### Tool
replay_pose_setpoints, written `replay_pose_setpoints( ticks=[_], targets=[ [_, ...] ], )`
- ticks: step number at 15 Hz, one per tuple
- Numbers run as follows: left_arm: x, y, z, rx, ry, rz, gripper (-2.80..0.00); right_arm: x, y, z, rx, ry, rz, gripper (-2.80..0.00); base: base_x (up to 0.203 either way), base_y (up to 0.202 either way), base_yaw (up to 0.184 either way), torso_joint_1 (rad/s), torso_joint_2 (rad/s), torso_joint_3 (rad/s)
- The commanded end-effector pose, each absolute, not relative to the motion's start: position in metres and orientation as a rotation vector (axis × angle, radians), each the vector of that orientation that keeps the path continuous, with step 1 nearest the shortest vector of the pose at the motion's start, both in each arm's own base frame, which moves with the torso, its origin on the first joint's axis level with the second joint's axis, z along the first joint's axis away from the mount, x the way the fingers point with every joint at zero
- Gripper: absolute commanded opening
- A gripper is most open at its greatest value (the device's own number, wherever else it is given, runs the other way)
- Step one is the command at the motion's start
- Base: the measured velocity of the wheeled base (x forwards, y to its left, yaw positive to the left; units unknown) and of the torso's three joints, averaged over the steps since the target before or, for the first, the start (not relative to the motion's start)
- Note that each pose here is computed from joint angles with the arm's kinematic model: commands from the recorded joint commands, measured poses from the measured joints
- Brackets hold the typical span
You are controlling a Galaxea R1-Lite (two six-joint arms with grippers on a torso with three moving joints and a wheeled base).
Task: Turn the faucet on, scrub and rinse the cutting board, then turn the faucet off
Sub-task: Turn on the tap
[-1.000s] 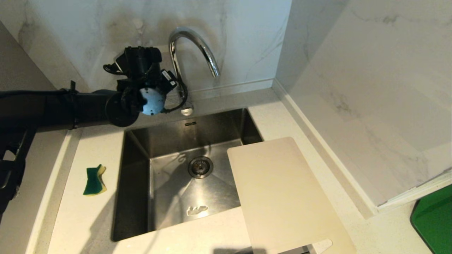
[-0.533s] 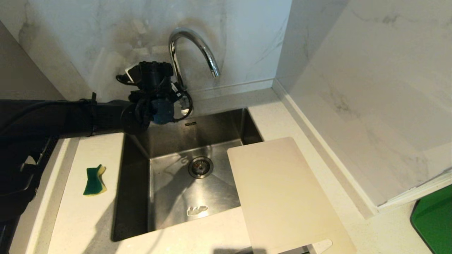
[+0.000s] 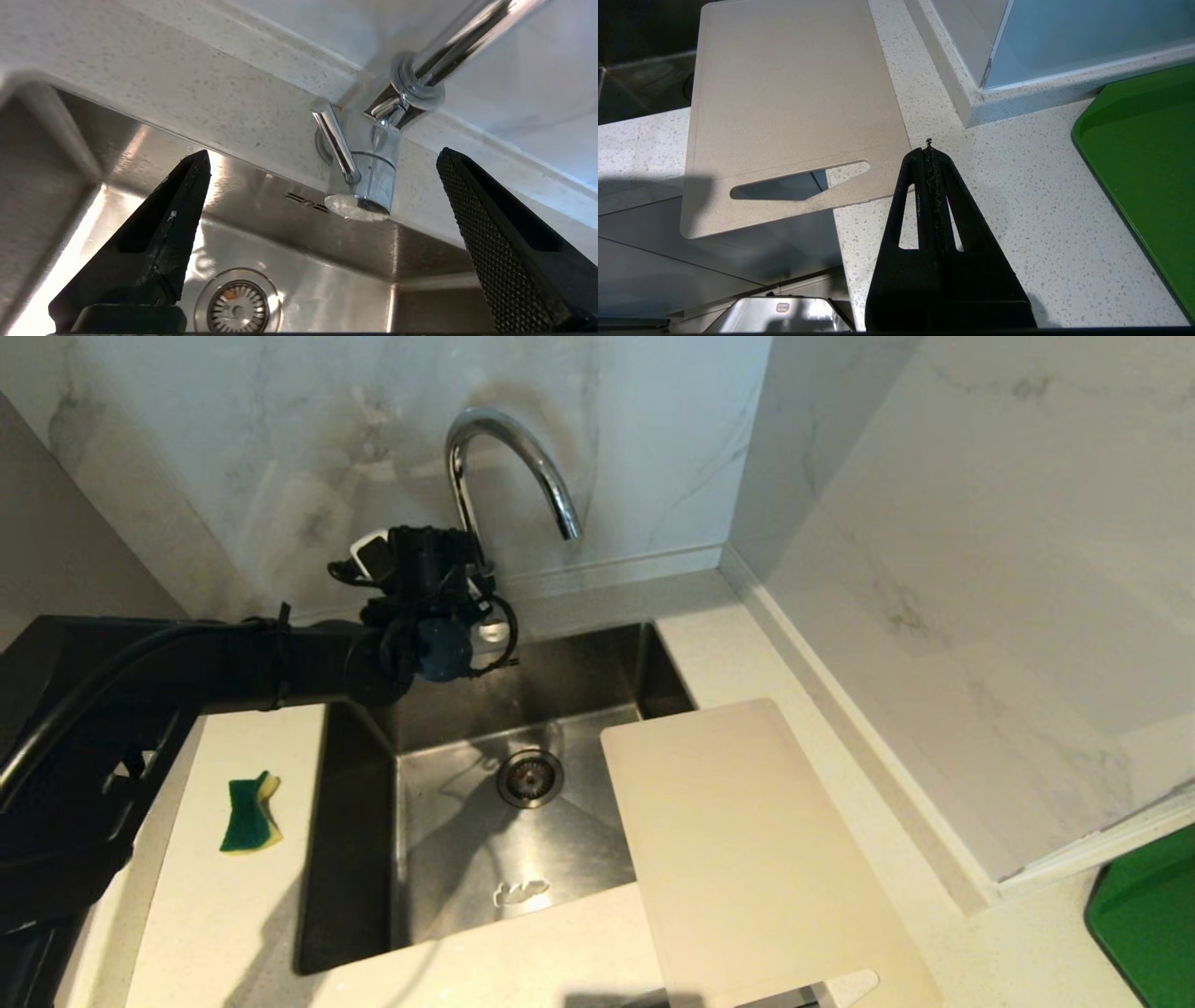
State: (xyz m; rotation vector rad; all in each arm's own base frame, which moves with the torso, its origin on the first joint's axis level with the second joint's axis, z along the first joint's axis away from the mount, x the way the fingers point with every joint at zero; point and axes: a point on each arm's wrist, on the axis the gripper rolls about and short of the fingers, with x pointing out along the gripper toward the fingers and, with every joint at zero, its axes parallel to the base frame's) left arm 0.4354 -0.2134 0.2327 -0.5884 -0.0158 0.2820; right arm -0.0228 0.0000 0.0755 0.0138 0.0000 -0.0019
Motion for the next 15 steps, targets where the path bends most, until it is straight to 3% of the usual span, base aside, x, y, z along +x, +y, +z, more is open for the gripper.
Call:
replay_pose_setpoints(
  ticks=[1,15],
  targets=[
    [0.438,-0.209,0.232,-0.6,-0.019,0.288,0.0,-0.023,0.0,0.075,0.014,0.0,-0.002,-2.8,0.0,0.0,0.0,0.0,0.0,0.0],
    [0.46,-0.194,0.209,-0.733,0.008,0.241,0.0,-0.023,0.0,0.075,0.014,0.0,-0.002,-2.8,0.0,0.0,0.0,0.0,0.0,0.0]
  ],
)
